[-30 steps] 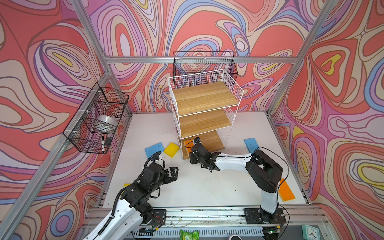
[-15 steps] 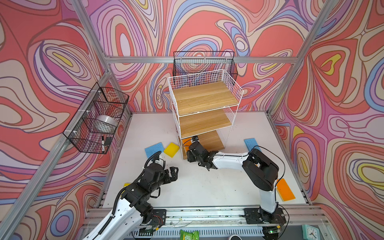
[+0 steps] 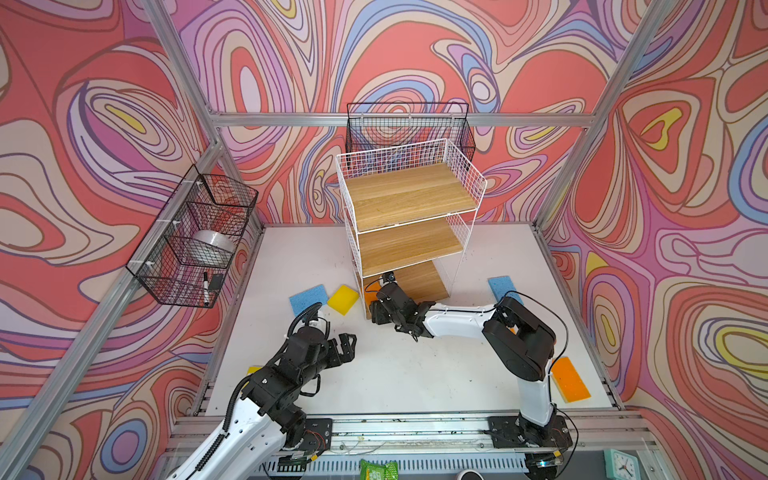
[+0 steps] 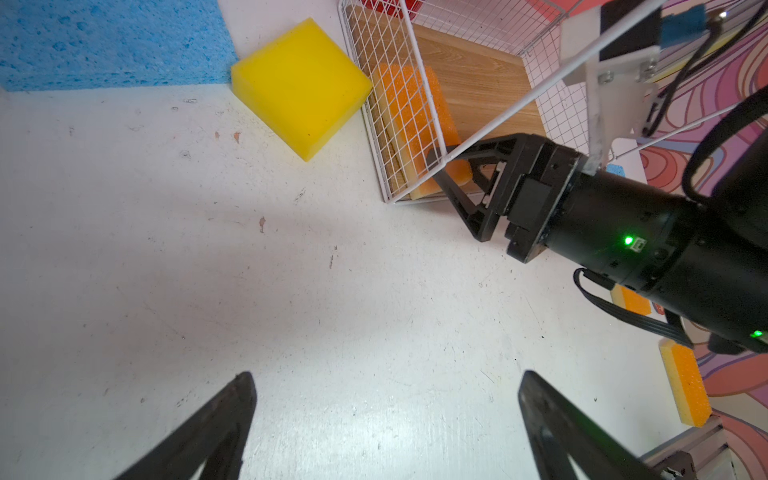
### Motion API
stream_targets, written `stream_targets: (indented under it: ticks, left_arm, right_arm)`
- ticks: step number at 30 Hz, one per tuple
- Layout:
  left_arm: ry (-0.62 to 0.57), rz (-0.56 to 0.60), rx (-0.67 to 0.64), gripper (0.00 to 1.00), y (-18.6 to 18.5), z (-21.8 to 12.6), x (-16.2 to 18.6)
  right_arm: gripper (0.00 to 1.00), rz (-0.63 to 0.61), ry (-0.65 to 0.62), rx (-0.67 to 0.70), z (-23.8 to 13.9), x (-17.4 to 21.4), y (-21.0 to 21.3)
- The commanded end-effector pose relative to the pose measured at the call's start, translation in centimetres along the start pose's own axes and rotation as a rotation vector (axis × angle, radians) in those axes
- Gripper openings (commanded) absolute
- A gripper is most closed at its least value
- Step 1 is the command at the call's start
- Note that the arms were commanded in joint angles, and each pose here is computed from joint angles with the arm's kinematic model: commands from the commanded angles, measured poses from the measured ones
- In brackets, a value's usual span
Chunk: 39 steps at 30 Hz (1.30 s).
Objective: Place and organize the cleaning sponges onto the shelf
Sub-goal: 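Lower the sponge onto the bottom wooden board and open the right gripper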
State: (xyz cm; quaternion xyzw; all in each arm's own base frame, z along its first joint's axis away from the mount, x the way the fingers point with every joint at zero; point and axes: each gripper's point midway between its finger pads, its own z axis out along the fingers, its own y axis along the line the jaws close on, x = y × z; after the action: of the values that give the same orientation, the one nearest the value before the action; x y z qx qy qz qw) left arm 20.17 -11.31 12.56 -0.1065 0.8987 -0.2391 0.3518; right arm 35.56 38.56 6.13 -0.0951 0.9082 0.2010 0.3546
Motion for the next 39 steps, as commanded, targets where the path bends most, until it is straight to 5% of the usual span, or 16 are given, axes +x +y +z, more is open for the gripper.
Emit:
stream_targets:
  ticks: [1, 18, 39]
  left_arm:
    - [0.003, -0.005, -0.022, 1.0, 0.7, 0.0, 0.2]
    - [-0.006, 0.0, -0.017, 1.0, 0.6, -0.5, 0.1]
    - [0.009, 0.086, -0.054, 1.0, -0.7, 0.2, -0.2]
  right_arm:
    - [0.73, 0.004, 0.018, -0.036, 0.6, 0.7, 0.5]
    - [0.79, 0.005, 0.021, -0.028, 0.1, 0.4, 0.2]
    - [0.8, 0.008, -0.009, -0.009, -8.4, 1.3, -3.1]
